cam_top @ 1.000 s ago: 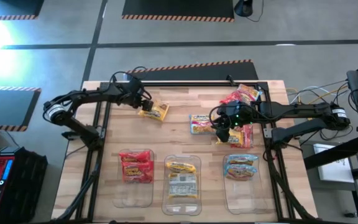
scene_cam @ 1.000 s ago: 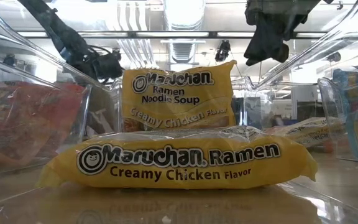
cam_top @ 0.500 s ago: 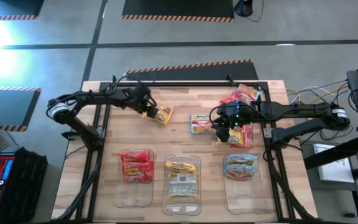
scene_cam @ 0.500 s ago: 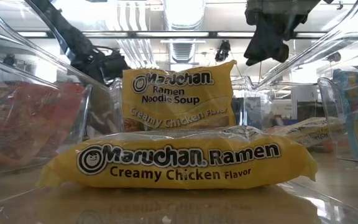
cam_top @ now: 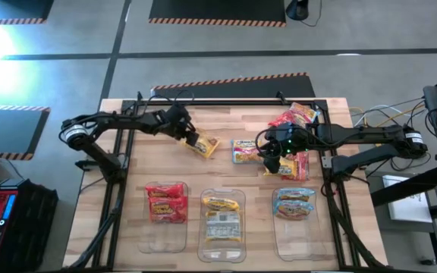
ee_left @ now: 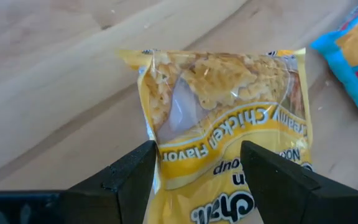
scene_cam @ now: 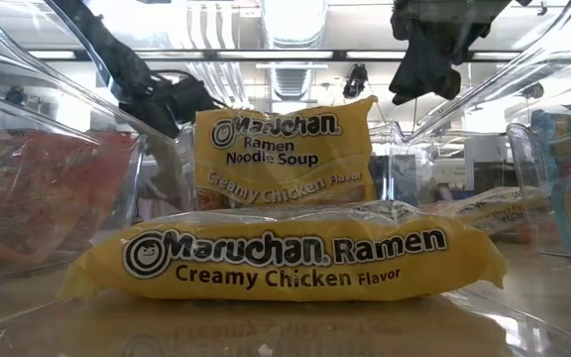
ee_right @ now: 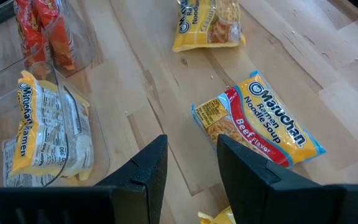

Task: Sort Maruchan noodles
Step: Put the yellow noodle pack into the middle transparent bin

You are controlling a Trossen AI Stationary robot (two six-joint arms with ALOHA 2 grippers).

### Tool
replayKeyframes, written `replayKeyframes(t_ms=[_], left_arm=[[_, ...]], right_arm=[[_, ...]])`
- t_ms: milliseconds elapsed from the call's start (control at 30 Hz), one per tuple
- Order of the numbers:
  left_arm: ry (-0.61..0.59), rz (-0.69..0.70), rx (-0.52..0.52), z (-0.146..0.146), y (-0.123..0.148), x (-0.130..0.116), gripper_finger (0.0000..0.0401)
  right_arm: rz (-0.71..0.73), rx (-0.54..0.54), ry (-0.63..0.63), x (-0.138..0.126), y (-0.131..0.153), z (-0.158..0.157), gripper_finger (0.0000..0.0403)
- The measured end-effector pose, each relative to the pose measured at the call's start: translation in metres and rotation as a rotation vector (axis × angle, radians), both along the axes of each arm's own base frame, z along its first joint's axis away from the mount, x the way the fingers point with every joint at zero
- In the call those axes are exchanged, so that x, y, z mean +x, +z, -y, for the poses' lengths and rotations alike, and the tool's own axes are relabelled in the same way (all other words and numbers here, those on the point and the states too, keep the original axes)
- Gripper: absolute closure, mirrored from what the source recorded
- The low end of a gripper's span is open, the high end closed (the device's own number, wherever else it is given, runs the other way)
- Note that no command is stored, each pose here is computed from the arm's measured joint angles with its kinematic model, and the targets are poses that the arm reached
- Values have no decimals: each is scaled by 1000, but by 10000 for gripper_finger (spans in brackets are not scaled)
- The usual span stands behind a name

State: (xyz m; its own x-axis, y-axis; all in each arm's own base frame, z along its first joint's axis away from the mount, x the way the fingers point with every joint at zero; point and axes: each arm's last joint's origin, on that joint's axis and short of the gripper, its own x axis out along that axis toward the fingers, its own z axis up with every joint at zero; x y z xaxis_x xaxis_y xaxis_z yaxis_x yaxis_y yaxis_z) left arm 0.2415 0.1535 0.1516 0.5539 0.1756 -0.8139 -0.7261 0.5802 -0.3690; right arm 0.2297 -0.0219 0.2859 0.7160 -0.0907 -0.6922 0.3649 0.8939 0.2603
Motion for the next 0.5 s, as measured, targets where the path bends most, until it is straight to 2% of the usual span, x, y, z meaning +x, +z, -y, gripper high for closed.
replayKeyframes(t_ms=[167, 400, 500], left_arm=[[11, 17, -13, 0, -5, 5, 181], [78, 94, -102, 3, -1, 11, 181], [127, 119, -103, 1, 6, 16, 182]], right_arm=[[0, 0, -1, 0, 0, 0, 275], [0, -1, 0, 0, 0, 0, 275], [0, -68, 61, 1, 1, 0, 275]])
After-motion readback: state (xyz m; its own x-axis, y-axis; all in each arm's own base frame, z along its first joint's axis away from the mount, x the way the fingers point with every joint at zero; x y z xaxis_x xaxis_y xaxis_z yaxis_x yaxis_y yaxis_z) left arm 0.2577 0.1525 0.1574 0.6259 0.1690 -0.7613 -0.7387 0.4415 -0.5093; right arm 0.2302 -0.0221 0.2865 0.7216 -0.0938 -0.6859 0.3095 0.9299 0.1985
